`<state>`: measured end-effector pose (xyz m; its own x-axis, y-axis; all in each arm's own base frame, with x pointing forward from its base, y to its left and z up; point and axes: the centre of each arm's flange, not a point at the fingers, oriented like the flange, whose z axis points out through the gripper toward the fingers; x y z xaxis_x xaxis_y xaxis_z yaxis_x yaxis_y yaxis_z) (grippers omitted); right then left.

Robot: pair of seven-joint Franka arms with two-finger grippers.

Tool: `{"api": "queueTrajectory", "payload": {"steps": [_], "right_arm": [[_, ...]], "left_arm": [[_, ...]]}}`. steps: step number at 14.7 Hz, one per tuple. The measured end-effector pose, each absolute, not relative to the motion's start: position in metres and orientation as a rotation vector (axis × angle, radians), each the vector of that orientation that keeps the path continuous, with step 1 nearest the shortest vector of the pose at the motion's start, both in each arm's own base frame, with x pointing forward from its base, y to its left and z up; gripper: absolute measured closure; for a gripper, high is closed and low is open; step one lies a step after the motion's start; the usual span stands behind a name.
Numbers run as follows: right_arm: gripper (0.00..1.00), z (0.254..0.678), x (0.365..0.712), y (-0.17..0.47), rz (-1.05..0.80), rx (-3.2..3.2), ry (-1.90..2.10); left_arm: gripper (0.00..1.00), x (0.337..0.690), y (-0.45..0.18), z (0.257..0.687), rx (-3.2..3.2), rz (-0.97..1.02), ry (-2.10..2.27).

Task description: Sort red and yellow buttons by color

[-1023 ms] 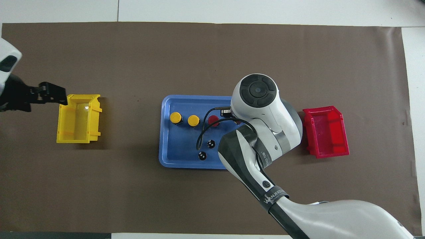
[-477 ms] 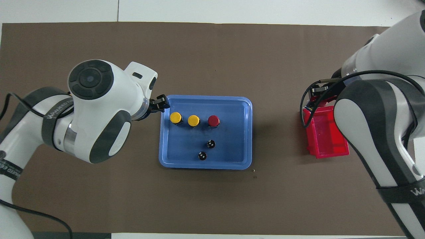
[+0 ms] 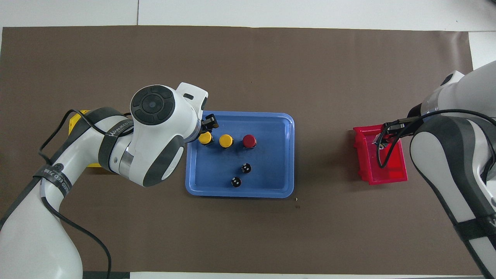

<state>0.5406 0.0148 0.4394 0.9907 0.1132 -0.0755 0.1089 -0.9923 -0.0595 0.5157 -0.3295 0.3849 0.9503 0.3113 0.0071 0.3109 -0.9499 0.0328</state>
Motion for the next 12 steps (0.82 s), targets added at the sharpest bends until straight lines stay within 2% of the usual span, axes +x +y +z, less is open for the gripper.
{"api": "queueTrajectory", "payload": {"steps": [8,10,12], "right_arm": [[0.59,0.409,0.509,0.000,0.063,-3.080,-0.208],[0.59,0.393,0.498,0.000,0.067,-3.081,-0.206],[0.59,0.382,0.490,0.000,0.080,-3.080,-0.217]], "left_arm": [[0.17,0.512,-0.340,0.357,3.091,-0.024,0.480],[0.21,0.510,-0.344,0.357,3.089,-0.024,0.492],[0.44,0.510,-0.344,0.357,3.084,-0.025,0.522]]}}
